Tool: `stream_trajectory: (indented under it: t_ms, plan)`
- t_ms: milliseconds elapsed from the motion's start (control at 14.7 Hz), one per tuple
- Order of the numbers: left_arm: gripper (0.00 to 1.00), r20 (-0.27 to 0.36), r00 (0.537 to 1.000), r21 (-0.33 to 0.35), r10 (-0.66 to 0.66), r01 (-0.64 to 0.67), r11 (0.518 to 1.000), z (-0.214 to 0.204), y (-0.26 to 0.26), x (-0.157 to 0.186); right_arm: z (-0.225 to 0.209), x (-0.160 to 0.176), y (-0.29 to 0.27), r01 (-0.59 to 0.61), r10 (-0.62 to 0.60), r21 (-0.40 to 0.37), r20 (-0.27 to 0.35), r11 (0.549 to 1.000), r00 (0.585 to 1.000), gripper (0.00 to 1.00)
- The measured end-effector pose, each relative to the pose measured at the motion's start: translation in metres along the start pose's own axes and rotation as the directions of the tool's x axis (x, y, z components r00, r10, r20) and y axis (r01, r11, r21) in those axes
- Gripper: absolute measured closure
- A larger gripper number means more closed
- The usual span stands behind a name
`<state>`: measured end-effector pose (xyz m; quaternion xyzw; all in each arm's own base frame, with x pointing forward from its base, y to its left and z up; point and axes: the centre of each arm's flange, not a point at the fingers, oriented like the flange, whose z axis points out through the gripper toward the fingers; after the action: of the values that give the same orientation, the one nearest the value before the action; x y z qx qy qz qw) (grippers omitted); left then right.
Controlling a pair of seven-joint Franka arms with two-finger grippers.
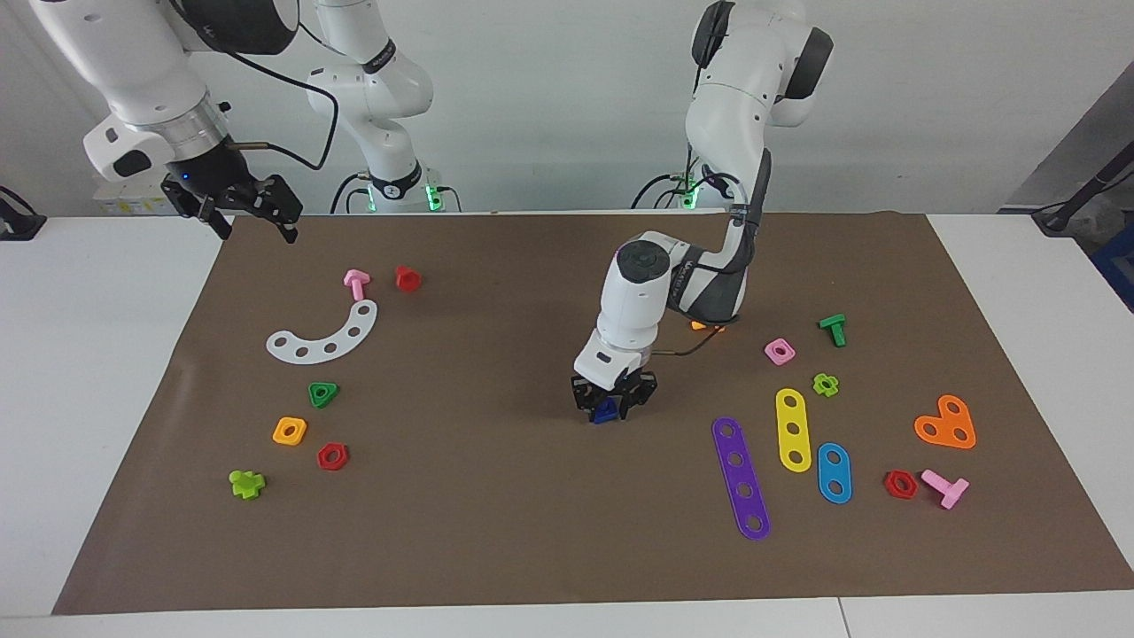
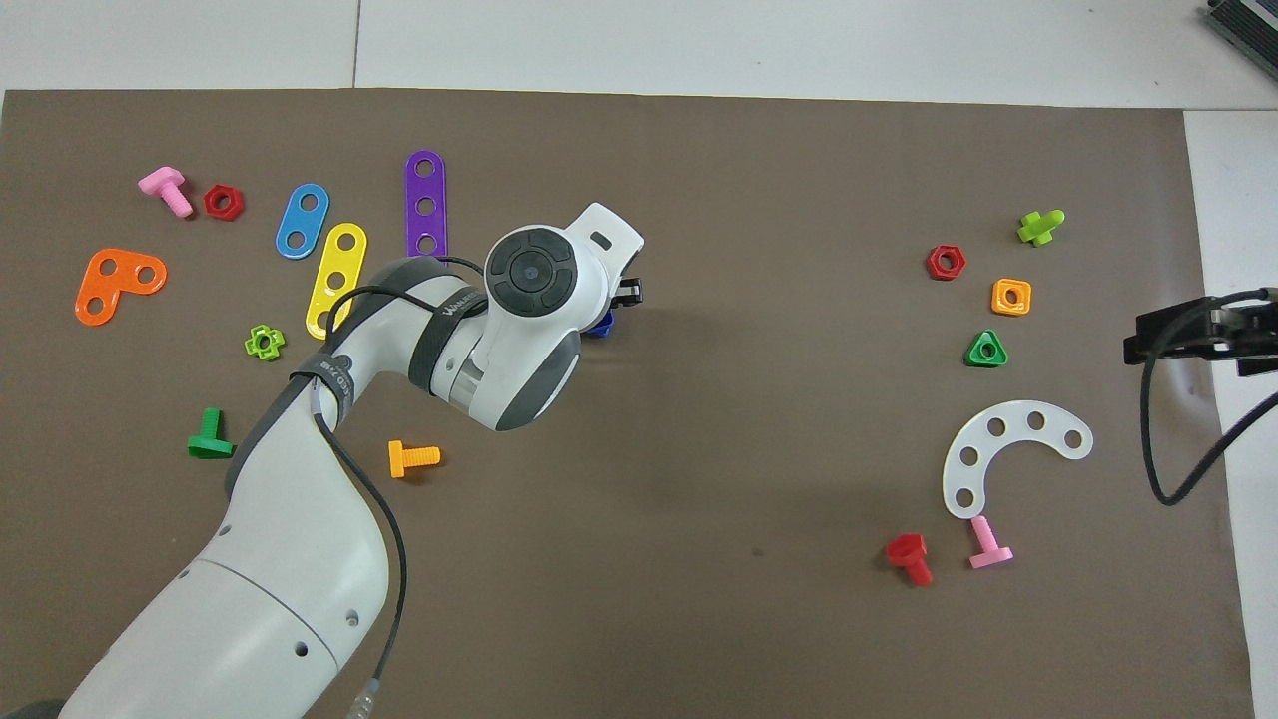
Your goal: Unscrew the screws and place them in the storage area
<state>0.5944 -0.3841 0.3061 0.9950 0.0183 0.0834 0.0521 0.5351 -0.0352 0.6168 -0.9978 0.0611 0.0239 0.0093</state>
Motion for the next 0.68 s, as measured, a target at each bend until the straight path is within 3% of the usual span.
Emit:
stream_trajectory:
  t_ms: [68,136,475,679]
  plan:
    - [0.52,-0.002,1.000,0.000,0.000,0.000,1.000,-0.001,0.000,0.001,0.000,0.000,0.001,-0.001,0.001,0.000,0.000,1.000,1.000,0.00]
    - [0.53,-0.001,1.000,0.001,0.000,0.000,1.000,-0.001,0.000,0.001,0.000,-0.001,0.001,-0.001,0.001,0.000,0.001,1.000,1.000,0.00]
    - [0.53,0.059,0.998,0.045,-0.018,0.015,0.999,-0.011,-0.001,0.007,0.002,-0.003,0.001,-0.001,0.001,0.001,0.005,1.000,1.000,0.00]
    - [0.53,0.114,0.989,0.028,-0.100,0.097,0.995,-0.043,-0.008,0.032,0.002,-0.003,0.001,-0.001,0.001,0.001,0.005,1.000,1.000,0.00]
